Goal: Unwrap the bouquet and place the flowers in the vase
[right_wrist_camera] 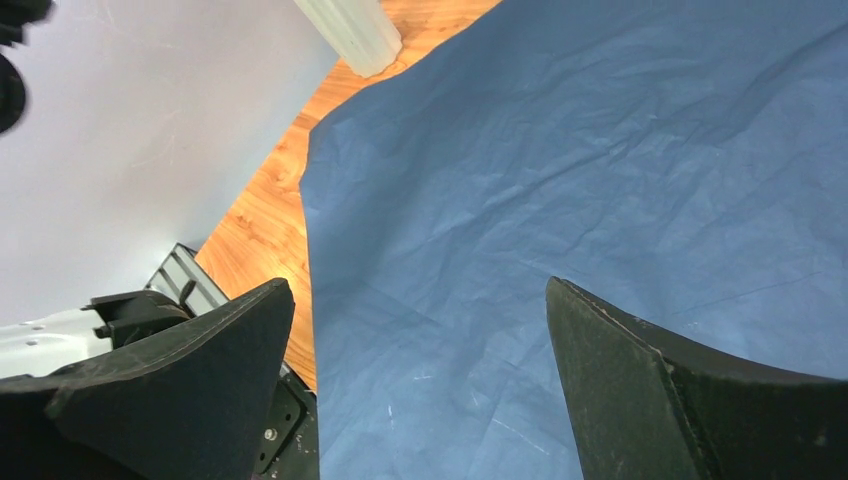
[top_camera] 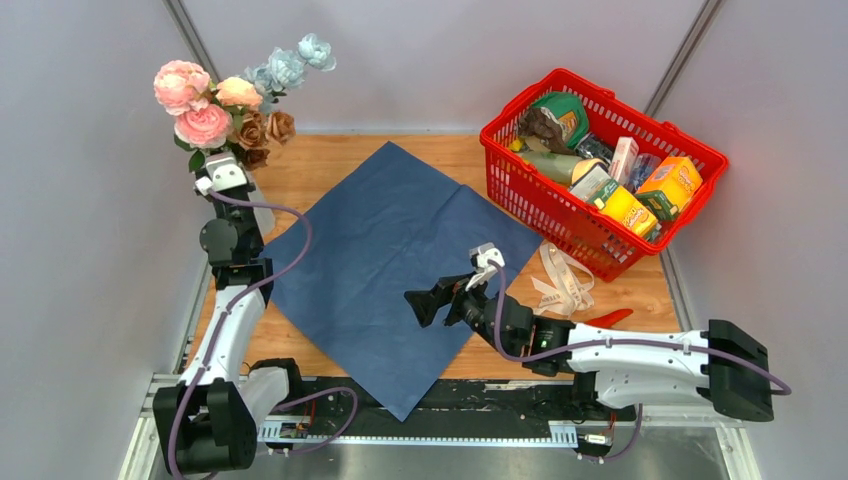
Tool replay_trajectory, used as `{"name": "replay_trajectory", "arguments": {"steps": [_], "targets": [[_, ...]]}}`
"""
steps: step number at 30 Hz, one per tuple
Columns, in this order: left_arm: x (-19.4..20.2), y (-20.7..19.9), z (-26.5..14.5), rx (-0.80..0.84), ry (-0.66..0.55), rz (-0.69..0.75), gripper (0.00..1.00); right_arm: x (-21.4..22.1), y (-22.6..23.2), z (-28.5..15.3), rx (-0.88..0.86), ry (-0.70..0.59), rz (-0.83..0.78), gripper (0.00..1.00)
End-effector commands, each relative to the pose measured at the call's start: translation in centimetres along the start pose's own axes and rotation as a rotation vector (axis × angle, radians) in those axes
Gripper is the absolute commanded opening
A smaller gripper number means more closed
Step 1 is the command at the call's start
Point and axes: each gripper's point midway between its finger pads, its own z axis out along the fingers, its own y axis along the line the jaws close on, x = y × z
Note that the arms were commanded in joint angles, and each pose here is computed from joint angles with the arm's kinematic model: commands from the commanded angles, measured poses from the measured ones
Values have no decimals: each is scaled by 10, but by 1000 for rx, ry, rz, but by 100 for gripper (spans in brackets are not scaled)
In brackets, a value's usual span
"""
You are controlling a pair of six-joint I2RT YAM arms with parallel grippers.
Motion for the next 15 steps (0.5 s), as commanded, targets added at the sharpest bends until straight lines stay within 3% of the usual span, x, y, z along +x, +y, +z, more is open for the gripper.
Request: {"name": "replay_trajectory", "arguments": {"steps": [1,15], "targets": [[21,-2,-5,-5,34,-27,0,-22,5,-7,-27,-61,28,100],[56,-3,-14,-16,148,-25,1,-31,0,-22,-42,-88,59,100]]}}
